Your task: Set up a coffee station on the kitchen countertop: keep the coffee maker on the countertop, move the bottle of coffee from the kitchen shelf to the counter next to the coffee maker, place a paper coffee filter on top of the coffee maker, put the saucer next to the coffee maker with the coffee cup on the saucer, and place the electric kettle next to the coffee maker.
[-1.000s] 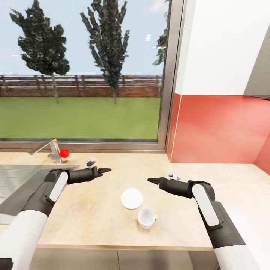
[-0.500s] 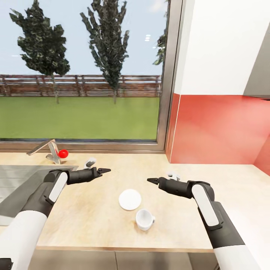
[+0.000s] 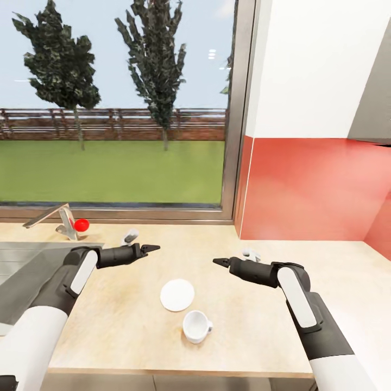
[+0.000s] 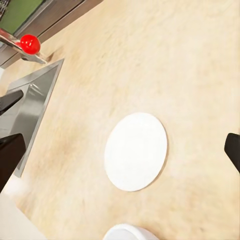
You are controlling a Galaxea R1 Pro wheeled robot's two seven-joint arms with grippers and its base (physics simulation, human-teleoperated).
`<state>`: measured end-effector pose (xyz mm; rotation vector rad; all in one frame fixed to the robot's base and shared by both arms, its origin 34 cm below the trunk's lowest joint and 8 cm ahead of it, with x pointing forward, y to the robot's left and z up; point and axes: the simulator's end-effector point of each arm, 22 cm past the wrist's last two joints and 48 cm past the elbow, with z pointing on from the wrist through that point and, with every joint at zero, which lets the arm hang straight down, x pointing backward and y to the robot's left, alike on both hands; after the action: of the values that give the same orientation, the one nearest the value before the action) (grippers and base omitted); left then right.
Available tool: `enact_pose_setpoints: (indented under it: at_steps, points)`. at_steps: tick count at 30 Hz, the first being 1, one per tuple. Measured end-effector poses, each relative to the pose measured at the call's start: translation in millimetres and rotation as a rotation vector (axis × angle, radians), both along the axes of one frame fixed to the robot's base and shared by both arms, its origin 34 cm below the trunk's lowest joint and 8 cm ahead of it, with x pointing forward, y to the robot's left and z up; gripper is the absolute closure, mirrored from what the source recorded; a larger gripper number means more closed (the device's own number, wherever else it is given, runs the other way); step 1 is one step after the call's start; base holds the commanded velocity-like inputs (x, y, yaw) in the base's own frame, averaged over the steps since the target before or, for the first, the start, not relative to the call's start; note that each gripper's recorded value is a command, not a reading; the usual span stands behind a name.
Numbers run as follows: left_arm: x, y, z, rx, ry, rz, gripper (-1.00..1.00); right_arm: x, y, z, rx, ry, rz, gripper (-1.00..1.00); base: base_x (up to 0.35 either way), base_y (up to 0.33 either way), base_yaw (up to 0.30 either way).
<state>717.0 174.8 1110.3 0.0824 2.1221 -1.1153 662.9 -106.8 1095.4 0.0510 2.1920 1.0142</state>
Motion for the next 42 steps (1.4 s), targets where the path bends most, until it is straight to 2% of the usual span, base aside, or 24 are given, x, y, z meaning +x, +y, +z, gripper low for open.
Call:
enact_pose_setpoints:
  at_steps: [16, 23, 29, 39, 42]
  points:
    - [-3.4, 0.4, -7.6, -0.002, 0.015, 0.001, -1.00, -0.3, 0.0, -0.6, 0.000, 0.001, 0.001, -1.00, 0.000, 0.000, 0.004]
    - [-5.3, -3.4, -14.5, -0.007, 0.030, -0.003, -1.00, -0.3, 1.3, -3.0, 0.001, 0.006, 0.002, -1.00, 0.022, 0.000, 0.179]
    - [-6.4, -4.2, -22.7, -0.012, 0.049, -0.002, -1.00, -0.8, 2.0, -7.1, -0.001, 0.014, 0.004, -1.00, 0.242, 0.000, 0.137]
    - [-7.7, -6.2, -28.9, -0.006, 0.061, -0.007, -1.00, -4.2, -0.8, -44.1, -0.013, 0.107, -0.004, -1.00, 0.070, 0.000, 0.009]
    - [-13.6, -11.8, -40.4, 0.013, 0.081, -0.024, -1.00, -9.5, -2.7, -70.0, -0.018, 0.174, -0.008, -1.00, 0.084, 0.000, 0.000]
